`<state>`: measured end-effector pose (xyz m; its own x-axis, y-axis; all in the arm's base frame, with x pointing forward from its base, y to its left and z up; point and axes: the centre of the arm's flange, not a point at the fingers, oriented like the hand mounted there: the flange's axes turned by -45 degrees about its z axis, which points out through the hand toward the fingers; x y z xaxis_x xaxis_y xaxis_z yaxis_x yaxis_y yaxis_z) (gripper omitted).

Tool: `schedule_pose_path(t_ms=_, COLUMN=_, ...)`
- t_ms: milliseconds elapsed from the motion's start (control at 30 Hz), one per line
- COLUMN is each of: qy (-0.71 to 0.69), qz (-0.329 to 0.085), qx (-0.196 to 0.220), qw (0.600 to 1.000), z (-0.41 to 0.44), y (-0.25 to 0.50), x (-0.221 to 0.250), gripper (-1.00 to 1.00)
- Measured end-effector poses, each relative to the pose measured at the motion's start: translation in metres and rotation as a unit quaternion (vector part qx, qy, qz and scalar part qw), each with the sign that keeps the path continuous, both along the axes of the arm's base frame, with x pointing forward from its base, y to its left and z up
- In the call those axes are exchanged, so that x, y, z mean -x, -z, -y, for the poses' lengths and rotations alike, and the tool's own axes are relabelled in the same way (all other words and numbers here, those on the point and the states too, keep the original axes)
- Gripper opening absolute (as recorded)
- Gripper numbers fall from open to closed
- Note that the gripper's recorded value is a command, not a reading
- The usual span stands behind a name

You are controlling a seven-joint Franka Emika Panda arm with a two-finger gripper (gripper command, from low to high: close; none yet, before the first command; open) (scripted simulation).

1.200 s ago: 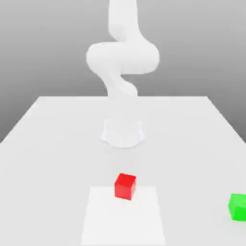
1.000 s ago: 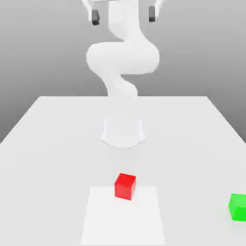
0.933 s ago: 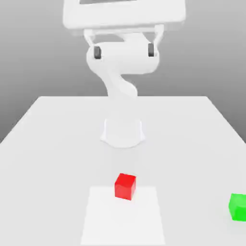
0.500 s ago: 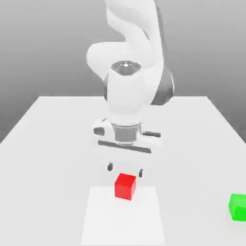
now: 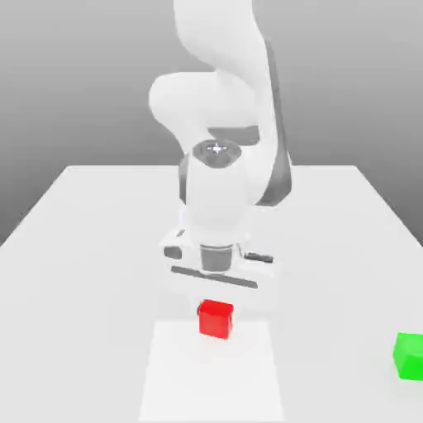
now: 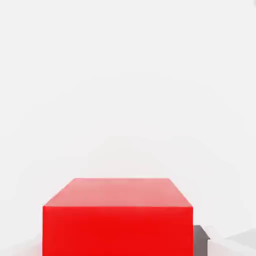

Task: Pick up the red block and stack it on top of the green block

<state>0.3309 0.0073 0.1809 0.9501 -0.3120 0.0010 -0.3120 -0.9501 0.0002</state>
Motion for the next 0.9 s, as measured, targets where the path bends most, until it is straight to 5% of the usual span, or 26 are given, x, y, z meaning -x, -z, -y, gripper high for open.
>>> schedule_pose_path(t_ms=267, qy=-0.190, qz=0.000, qx=0.008, qw=0.982, z=-0.075, y=-0.039, x=-0.039, gripper=-1.00)
schedule_pose_path(t_ms=633, qy=-0.594, qz=-0.001, qx=0.002, qw=0.804, z=-0.294, y=-0.063, x=-0.068, gripper=-1.00)
schedule_pose_path(t_ms=767, qy=-0.622, qz=-0.001, qx=0.000, qw=0.783, z=-0.315, y=-0.019, x=-0.065, gripper=-1.00)
schedule_pose_path(t_ms=800, qy=-0.624, qz=-0.001, qx=0.000, qw=0.782, z=-0.315, y=-0.008, x=-0.064, gripper=1.00)
schedule_pose_path(t_ms=900, qy=-0.624, qz=-0.001, qx=0.000, qw=0.782, z=-0.315, y=-0.008, x=-0.064, gripper=1.00)
